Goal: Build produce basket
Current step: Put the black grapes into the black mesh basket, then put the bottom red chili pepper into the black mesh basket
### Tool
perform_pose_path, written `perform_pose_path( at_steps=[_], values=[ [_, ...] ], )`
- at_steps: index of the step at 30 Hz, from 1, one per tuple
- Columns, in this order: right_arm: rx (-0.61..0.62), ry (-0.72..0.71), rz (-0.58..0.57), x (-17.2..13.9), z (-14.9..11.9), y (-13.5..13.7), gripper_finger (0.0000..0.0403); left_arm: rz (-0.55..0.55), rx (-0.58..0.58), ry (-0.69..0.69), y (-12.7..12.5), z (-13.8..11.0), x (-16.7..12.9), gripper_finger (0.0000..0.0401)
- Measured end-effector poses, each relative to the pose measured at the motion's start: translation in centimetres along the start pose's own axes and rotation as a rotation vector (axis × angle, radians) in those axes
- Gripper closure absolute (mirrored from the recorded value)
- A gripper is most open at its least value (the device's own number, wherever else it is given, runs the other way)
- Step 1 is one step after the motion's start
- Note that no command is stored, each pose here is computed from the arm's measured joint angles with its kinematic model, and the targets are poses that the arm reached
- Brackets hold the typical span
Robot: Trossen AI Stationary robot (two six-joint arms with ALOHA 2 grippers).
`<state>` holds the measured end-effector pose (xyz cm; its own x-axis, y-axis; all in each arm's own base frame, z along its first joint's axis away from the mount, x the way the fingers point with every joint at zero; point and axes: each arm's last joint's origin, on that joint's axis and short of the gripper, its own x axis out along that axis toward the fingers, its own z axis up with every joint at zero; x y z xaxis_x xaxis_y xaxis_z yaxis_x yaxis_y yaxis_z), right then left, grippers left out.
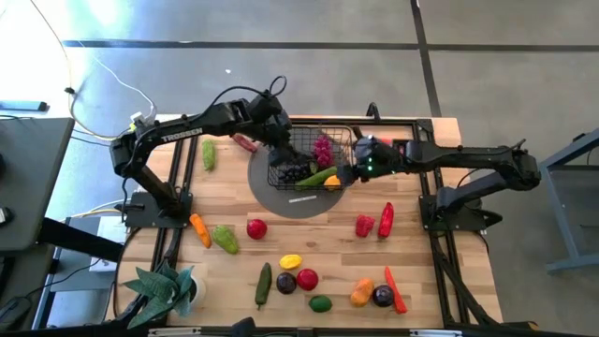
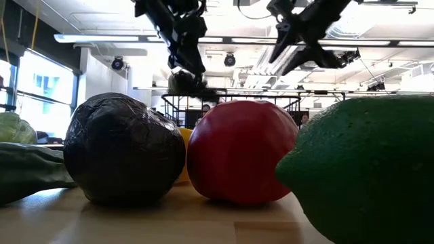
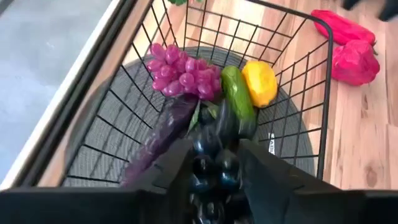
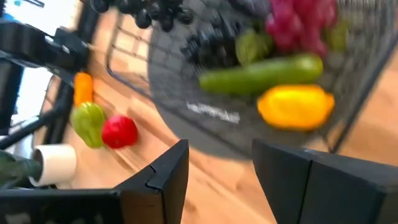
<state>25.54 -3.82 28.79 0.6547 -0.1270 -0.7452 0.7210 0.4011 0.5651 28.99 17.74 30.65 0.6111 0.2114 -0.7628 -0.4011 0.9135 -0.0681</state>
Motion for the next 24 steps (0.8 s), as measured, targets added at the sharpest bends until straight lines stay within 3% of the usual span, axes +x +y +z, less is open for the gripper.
perform_pose_path(
  at_steps=[10, 24],
  values=[
    [0.087, 0.158, -0.174, -0.6, -4.9, 0.0, 0.0243, 0.004, -0.066, -0.097, 0.1, 1.0, 0.0, 0.0179],
    [0.105, 0.201, -0.432, -2.2, -8.9, -1.3, 0.0243, -0.058, -0.006, -0.100, -3.4, 1.0, -0.6, 0.0176]
  ],
)
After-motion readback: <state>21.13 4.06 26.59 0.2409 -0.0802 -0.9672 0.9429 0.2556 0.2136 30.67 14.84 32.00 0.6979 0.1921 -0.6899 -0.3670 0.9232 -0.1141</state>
